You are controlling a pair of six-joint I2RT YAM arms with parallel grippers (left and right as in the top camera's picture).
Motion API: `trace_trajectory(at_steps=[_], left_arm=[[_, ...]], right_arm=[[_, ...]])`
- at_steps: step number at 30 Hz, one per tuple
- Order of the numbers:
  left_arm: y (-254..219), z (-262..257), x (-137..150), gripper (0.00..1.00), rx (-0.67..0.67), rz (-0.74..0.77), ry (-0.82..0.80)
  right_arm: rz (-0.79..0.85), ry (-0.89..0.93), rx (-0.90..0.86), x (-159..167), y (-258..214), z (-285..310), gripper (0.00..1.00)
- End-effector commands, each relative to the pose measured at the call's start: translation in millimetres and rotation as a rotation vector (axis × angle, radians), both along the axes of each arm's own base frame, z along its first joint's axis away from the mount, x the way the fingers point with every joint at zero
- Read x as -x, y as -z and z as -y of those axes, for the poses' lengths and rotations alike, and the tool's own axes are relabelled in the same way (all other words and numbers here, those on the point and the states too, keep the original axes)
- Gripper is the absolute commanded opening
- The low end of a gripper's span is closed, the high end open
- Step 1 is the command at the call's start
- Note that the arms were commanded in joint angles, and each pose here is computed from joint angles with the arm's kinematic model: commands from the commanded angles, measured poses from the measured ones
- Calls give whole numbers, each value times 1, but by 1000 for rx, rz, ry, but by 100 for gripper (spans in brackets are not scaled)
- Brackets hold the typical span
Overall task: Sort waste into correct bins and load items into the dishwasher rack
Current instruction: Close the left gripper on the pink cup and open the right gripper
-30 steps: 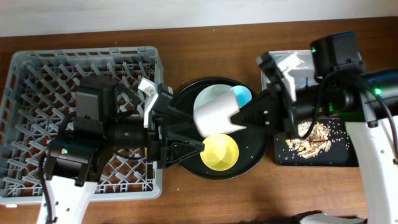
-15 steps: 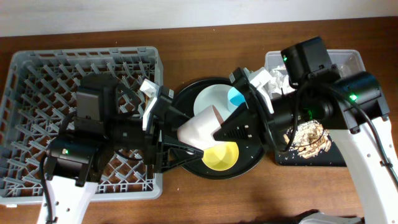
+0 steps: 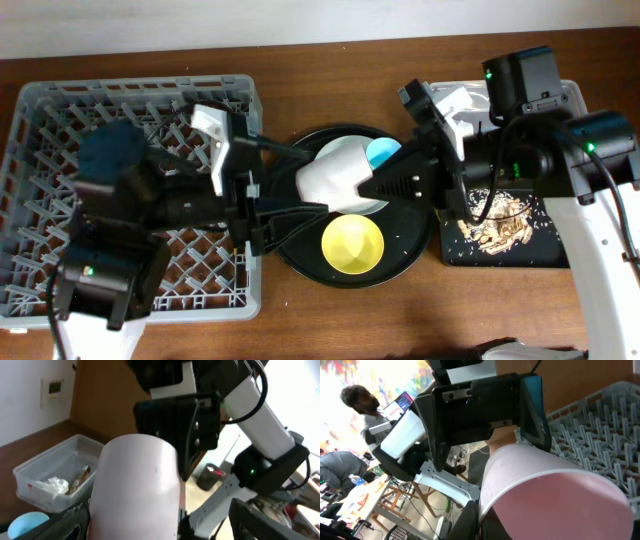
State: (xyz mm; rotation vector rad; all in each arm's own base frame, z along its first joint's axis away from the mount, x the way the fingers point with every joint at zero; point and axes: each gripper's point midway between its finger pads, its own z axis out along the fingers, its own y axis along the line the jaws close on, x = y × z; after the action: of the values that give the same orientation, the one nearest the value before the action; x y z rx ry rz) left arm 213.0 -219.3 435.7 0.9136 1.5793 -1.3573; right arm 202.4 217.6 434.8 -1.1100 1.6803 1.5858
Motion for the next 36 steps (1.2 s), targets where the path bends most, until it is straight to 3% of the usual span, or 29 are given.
trace_trajectory(at_steps=[1,8,18,25,28,36], left_arm=[[-9,-2,12,92,20,-53,13],[-15,-1,17,96,31,-14,52],[-21,11,45,90,46,24,195],[-27,21,41,89,58,79,158],[-27,20,31,79,54,75,100],[-18,20,31,78,35,19,95]], right_arm=[[14,-64,-122,6,-20,1,4],[10,-63,-122,4,-20,0,4],[35,-66,-128,-4,-27,-2,4],[19,-65,-125,-3,-26,-2,4],[-12,-55,-108,-2,-22,-2,4],[33,-56,-116,-5,-24,-2,6]])
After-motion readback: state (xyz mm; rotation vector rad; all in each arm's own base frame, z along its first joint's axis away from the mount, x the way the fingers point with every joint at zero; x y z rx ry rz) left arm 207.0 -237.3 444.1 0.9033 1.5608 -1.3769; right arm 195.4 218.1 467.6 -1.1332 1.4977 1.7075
